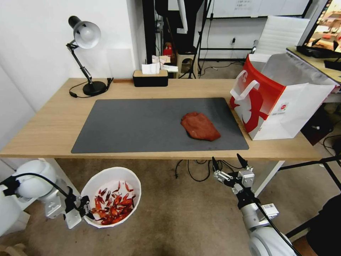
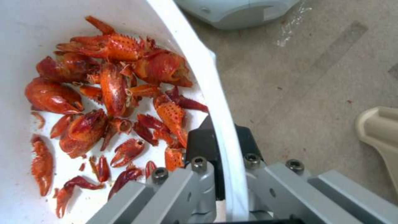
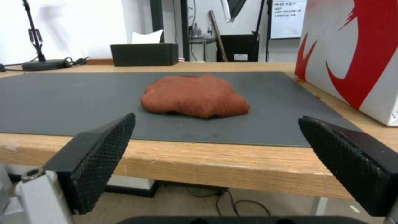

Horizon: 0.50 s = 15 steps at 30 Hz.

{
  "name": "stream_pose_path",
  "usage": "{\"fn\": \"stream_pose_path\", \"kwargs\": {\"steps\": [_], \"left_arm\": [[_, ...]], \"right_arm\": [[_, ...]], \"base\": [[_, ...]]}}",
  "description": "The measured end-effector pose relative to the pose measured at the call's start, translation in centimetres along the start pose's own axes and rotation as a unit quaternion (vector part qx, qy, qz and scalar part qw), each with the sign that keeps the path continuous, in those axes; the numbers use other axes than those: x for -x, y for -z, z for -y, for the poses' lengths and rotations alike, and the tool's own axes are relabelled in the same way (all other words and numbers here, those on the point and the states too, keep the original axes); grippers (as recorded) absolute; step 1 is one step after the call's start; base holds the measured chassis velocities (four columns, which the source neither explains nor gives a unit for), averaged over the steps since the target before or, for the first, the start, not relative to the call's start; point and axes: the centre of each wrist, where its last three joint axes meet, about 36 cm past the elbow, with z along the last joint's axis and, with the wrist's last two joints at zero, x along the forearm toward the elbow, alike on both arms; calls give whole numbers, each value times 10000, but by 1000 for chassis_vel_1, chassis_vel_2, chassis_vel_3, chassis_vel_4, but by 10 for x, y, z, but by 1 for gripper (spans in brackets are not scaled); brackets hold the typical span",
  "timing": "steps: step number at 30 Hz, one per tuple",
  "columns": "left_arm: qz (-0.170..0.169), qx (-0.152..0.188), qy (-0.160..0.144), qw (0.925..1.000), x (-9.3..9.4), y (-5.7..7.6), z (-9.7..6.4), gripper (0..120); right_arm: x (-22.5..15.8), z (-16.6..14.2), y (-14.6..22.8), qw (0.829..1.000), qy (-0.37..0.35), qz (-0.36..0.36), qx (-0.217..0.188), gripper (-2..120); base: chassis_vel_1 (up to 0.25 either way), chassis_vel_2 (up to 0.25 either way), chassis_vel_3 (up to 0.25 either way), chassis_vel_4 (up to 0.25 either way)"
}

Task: Sweep shrimp from table into container with towel, then put container into takeout bag.

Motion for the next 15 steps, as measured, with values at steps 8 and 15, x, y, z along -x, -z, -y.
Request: {"fn": "stream_pose_path", "kwargs": {"steps": [8,15], "left_arm": [[-56,135,108,9998,-31,29,7,0],[-129,204,406,9989,-66,35,-3,0]], "right_arm": [[0,0,0,10000,4,-2,3,100],[0,0,0,10000,5,-2,4,100]], "base": [[0,0,0,0],[0,0,0,0]]}}
